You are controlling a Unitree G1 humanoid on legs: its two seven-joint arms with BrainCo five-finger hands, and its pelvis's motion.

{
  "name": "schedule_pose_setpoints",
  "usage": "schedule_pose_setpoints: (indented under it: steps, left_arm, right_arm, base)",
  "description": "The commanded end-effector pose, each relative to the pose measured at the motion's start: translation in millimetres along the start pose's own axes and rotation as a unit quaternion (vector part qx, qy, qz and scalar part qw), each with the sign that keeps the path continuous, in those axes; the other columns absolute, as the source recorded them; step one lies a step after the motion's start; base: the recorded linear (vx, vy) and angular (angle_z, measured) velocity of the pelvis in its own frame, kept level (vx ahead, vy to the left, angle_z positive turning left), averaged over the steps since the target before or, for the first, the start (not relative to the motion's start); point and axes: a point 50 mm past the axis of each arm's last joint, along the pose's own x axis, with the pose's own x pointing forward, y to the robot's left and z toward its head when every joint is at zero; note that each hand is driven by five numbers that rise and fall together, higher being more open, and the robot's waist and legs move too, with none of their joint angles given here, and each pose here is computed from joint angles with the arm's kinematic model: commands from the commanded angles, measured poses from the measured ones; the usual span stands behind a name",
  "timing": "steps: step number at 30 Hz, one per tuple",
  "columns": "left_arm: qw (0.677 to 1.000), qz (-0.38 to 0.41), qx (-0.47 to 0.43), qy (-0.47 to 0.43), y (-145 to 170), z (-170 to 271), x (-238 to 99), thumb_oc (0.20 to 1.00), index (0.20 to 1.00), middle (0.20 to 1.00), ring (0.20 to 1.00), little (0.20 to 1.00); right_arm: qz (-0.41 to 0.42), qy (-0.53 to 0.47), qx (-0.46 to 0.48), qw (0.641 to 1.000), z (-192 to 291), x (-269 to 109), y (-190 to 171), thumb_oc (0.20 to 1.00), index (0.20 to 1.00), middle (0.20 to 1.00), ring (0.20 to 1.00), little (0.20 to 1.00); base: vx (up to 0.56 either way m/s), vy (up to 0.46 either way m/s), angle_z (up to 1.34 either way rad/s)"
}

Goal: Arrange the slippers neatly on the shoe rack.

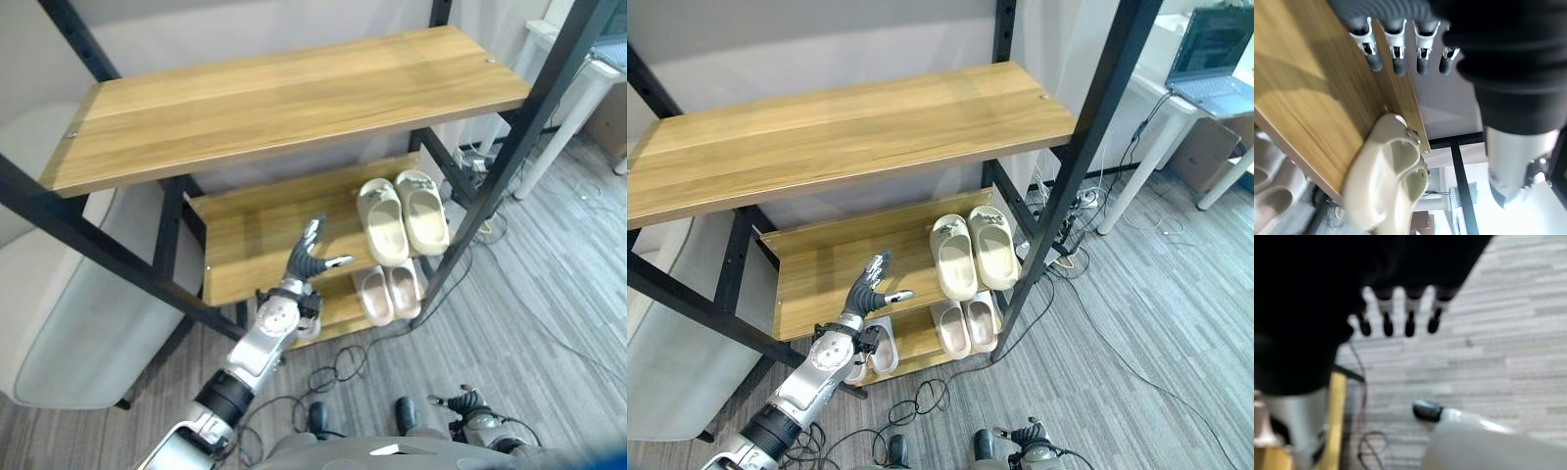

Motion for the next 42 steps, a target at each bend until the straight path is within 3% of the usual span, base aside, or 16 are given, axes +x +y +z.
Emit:
schedule_pose_setpoints:
  steps: [1,14,22,29,42]
  left_arm:
    - [0.998,-0.009,0.014,-0.067,9,24,5,1.0,1.0,1.0,1.0,1.0]
    - [0.997,-0.005,0.055,-0.049,49,16,-20,1.0,1.0,1.0,1.0,1.0]
    - [0.999,-0.032,0.01,-0.016,51,4,-36,1.0,1.0,1.0,1.0,1.0]
    - [0.995,-0.075,0.064,0.013,58,-5,-49,1.0,1.0,1.0,1.0,1.0]
    - [0.984,-0.036,0.133,0.11,84,-46,-60,1.0,1.0,1.0,1.0,1.0]
  right_arm:
    - [0.005,0.012,-0.002,1.0,-6,0,1,1.0,1.0,1.0,1.0,1.0]
    - [0.047,0.023,-0.026,0.998,-17,-4,12,1.0,1.0,1.0,1.0,1.0]
    - [0.065,0.021,-0.042,0.997,-18,-5,16,1.0,1.0,1.0,1.0,1.0]
    - [0.079,0.017,-0.052,0.995,-18,-5,19,1.0,1.0,1.0,1.0,1.0]
    - [0.077,0.027,-0.065,0.995,-27,-5,11,1.0,1.0,1.0,1.0,1.0]
  base:
    - [0.02,0.0,0.09]
    - [0.0,-0.003,0.03]
    - [0.0,0.0,0.0]
    - [0.0,0.0,0.0]
    - [0.0,0.0,0.0]
